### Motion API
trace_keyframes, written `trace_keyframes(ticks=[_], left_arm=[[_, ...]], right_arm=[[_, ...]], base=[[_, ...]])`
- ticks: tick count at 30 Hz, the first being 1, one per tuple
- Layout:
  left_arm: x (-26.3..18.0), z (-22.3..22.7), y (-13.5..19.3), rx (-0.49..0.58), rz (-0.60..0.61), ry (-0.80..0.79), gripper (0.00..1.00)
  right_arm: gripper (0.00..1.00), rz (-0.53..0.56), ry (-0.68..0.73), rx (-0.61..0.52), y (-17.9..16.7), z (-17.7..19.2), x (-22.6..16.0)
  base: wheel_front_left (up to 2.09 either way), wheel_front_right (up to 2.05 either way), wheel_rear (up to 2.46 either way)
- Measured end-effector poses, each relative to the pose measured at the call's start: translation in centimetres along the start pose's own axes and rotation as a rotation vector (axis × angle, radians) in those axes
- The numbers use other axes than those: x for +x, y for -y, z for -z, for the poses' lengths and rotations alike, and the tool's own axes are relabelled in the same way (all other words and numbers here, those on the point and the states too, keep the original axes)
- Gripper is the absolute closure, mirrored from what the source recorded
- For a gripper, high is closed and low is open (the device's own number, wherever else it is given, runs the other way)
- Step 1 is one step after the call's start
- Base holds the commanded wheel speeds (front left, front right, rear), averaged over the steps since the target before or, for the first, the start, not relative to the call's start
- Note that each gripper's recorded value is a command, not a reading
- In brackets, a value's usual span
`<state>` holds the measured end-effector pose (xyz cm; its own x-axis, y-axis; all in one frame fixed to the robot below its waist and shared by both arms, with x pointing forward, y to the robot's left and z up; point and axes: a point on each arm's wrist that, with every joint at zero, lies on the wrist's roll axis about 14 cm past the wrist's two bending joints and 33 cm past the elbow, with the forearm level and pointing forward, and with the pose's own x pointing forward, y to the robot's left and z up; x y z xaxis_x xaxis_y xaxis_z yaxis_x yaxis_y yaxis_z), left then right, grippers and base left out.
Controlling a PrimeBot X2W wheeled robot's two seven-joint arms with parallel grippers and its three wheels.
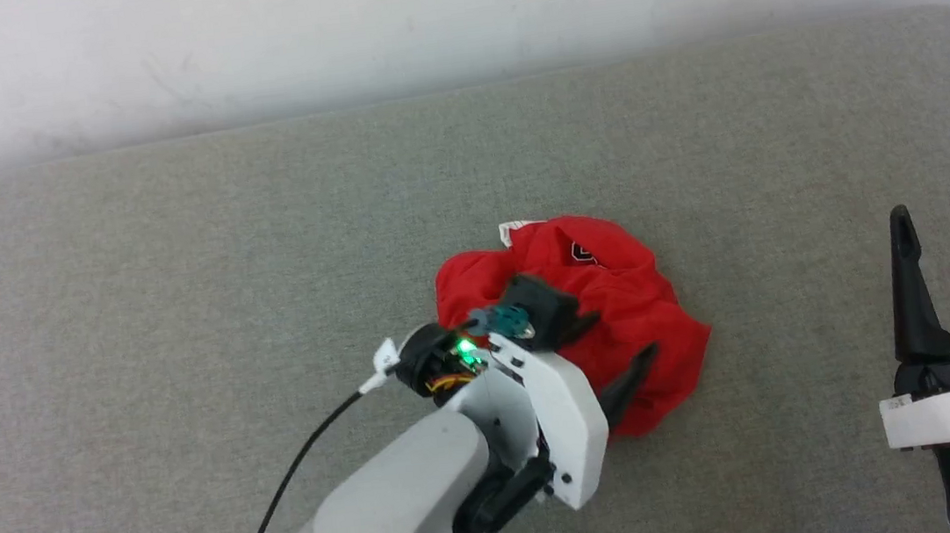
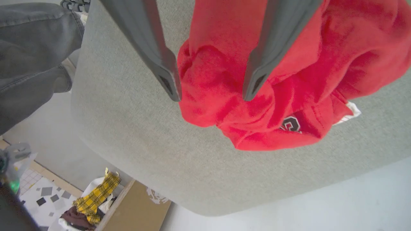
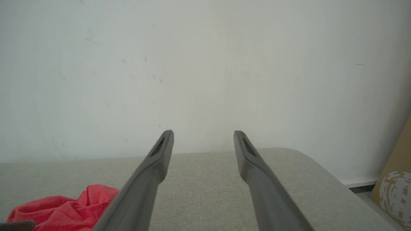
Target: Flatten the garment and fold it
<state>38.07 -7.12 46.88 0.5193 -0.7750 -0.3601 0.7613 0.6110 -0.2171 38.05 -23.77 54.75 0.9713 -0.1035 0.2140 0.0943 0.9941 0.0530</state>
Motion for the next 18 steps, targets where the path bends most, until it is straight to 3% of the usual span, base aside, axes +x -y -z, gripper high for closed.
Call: trace_keyframes(ticks=[5,9,12,18], left_arm=[[-2.2,-6.4,-0.8,-0.057,-0.042,0.258,0.00],[-7.3,-10.4,-5.0,-0.023,-0.234,0.507,0.00],[-11.7,-10.5,-7.9,0.021,-0.380,0.621,0.00],[-18.9,-6.6,-11.1,0.032,-0.660,0.656,0.00]], right_arm=[[0.00,-0.018,0.018,0.009,-0.6,-0.7,-0.2],[0.00,-0.030,0.023,0.015,-1.0,-1.0,-0.7],[0.00,-0.039,0.027,0.019,-1.3,-1.2,-1.0],[0.00,-0.048,0.011,0.022,-1.6,-0.8,-1.6]], base=[[0.00,0.00,0.00],[0.00,0.00,0.00],[0.00,0.00,0.00],[0.00,0.00,0.00]])
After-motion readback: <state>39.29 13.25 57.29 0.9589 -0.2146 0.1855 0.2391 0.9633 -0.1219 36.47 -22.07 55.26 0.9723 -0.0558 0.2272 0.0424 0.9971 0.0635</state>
